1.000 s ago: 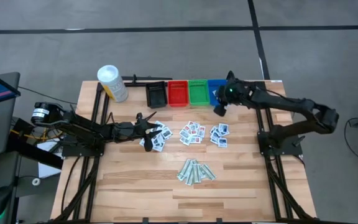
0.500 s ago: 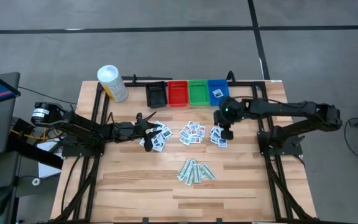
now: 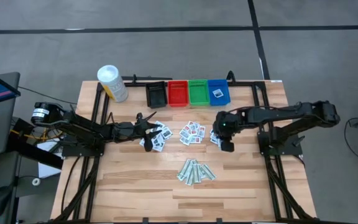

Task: Pick & Place First Aid Supplies
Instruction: Put the blue alcohol pad into the blue bin

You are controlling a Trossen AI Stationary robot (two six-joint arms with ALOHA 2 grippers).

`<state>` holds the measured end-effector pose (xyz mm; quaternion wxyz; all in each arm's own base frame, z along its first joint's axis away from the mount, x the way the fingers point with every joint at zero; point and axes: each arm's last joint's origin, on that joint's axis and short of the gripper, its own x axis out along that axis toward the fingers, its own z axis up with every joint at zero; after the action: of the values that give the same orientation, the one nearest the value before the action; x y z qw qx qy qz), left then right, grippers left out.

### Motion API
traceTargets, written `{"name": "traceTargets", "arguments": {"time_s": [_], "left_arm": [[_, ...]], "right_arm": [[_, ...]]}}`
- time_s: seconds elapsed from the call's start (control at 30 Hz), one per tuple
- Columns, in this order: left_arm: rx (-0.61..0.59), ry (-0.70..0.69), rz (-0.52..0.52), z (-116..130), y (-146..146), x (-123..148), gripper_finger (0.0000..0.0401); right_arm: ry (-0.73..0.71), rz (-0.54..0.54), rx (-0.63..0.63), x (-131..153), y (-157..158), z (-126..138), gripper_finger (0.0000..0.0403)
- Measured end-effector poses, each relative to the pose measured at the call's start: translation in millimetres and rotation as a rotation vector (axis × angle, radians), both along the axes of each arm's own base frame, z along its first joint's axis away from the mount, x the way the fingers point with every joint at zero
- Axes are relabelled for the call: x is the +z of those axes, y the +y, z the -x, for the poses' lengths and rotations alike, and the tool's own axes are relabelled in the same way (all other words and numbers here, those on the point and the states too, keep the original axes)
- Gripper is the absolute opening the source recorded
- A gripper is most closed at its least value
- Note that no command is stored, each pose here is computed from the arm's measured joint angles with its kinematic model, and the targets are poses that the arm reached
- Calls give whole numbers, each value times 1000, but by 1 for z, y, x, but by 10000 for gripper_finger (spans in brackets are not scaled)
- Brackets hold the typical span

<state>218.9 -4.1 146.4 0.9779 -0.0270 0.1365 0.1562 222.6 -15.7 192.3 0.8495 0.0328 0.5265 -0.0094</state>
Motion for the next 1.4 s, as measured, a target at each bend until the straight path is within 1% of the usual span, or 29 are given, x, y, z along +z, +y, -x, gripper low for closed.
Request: {"name": "traceTargets", "arguments": {"time_s": [0.07,0.17,0.3,0.37,0.47,0.57,0.73,0.9,0.97,1.13,1.4], "left_arm": [[4,-4,13,0,0,0,134],[5,-6,17,0,0,0,134],[5,-6,17,0,0,0,134],[5,-6,17,0,0,0,134],[5,-6,17,0,0,0,134],[4,-6,18,0,0,0,134],[6,-8,25,0,0,0,134],[6,-8,25,0,0,0,134],[6,-8,25,0,0,0,134],[6,-8,25,0,0,0,134],[6,-8,25,0,0,0,134]], "right_arm": [[10,25,-56,0,1,1,54],[19,100,-127,-1,-1,1,73],[28,202,-189,-1,-5,2,98],[38,229,-258,-1,-9,4,108],[76,208,-359,-5,-19,10,119],[129,187,-428,-18,-29,20,125],[147,105,-513,-36,-44,33,140],[134,82,-614,-42,-58,40,160],[123,72,-629,-41,-62,40,166],[94,-29,-607,-41,-67,41,172],[108,-57,-646,-41,-75,46,169]]}}
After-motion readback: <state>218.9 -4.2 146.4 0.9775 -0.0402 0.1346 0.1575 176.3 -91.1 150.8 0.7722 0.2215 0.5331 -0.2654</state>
